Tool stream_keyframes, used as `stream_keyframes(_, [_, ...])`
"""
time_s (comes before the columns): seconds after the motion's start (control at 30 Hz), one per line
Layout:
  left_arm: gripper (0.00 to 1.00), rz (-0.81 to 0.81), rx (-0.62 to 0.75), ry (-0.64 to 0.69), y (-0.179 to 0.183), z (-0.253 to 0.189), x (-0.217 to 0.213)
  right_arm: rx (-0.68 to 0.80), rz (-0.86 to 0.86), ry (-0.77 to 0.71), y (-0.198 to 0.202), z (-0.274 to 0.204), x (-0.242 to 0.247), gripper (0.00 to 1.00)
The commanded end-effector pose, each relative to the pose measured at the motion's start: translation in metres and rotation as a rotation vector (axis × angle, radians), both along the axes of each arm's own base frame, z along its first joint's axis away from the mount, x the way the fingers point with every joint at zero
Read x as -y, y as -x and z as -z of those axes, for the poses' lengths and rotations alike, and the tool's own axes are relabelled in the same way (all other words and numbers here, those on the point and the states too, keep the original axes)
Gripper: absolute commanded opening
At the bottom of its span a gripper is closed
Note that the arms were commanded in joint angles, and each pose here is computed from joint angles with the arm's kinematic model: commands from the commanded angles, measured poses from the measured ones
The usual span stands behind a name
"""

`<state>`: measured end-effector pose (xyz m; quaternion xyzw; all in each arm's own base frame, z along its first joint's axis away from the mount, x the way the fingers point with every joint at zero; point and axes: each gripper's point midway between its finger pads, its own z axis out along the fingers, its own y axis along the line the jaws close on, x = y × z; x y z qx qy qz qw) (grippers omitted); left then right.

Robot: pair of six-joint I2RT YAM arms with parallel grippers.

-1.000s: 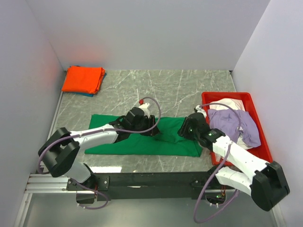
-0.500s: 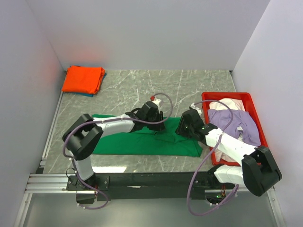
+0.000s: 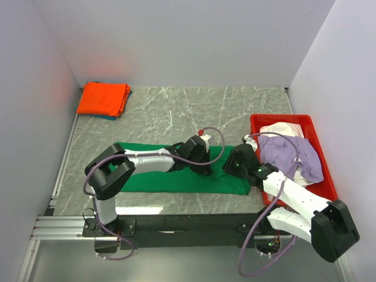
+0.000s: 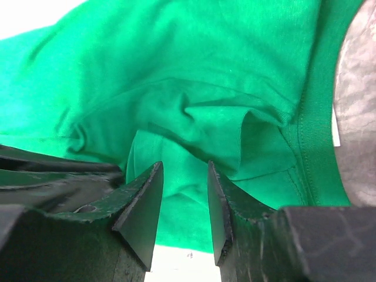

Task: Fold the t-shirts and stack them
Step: Fold the tshirt

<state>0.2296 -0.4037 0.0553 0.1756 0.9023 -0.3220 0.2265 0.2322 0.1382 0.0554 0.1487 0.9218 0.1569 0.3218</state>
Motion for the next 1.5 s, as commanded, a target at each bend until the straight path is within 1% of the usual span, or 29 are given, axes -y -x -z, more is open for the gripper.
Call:
stream_keyframes(0.0, [0.13,0.023,-0.006,0.038,0.013,-0.008,0.000,0.044,0.028,0.003,-0.003,-0.012,0.005,0.43])
stream_keyframes(0.17, [0.12,0.013,-0.036,0.005,0.030,0.005,-0.019,0.059,0.015,0.001,-0.006,-0.022,0.002,0.43])
stream_keyframes(0.23, [0.11,0.007,-0.021,0.034,0.031,-0.001,-0.018,0.062,0.007,0.000,-0.008,-0.024,0.001,0.43])
stream_keyframes(0.33, [0.12,-0.007,-0.019,0.025,0.034,0.003,-0.028,0.070,-0.012,-0.001,-0.012,-0.028,-0.003,0.43])
stream_keyframes(0.47, [0.12,-0.013,-0.007,0.037,0.035,-0.003,-0.030,0.070,-0.026,0.005,-0.019,-0.032,-0.009,0.43])
stream_keyframes(0.6, [0.13,-0.005,0.017,0.069,0.035,-0.020,-0.029,0.072,-0.023,0.026,-0.026,-0.035,-0.009,0.43])
stream_keyframes(0.77, [0.15,0.019,0.046,0.140,0.037,-0.052,-0.023,0.087,-0.020,0.055,-0.038,-0.037,-0.009,0.44])
stream_keyframes(0.8, [0.15,0.018,0.050,0.144,0.036,-0.055,-0.023,0.061,-0.025,0.073,-0.040,-0.030,-0.010,0.44])
stream_keyframes(0.83, [0.15,0.021,0.058,0.154,0.035,-0.060,-0.022,0.068,-0.028,0.070,-0.046,-0.034,-0.014,0.44])
stream_keyframes(0.93, [0.16,0.007,0.072,0.153,0.029,-0.065,-0.018,0.036,-0.055,0.082,-0.051,-0.023,-0.021,0.43])
stream_keyframes(1.1, [0.16,-0.019,0.067,0.087,0.014,-0.050,-0.011,-0.009,-0.069,0.087,-0.039,-0.003,-0.019,0.43])
stream_keyframes(1.17, [0.16,-0.019,0.073,0.088,0.009,-0.053,-0.004,0.002,-0.066,0.076,-0.034,-0.005,-0.016,0.43])
stream_keyframes(1.3, [0.15,-0.007,0.056,0.071,0.001,-0.041,0.010,-0.020,-0.077,0.077,-0.013,0.003,-0.006,0.43])
stream_keyframes(1.47, [0.14,0.022,0.023,0.078,0.004,-0.029,0.022,0.003,-0.074,0.047,0.003,-0.004,0.000,0.43])
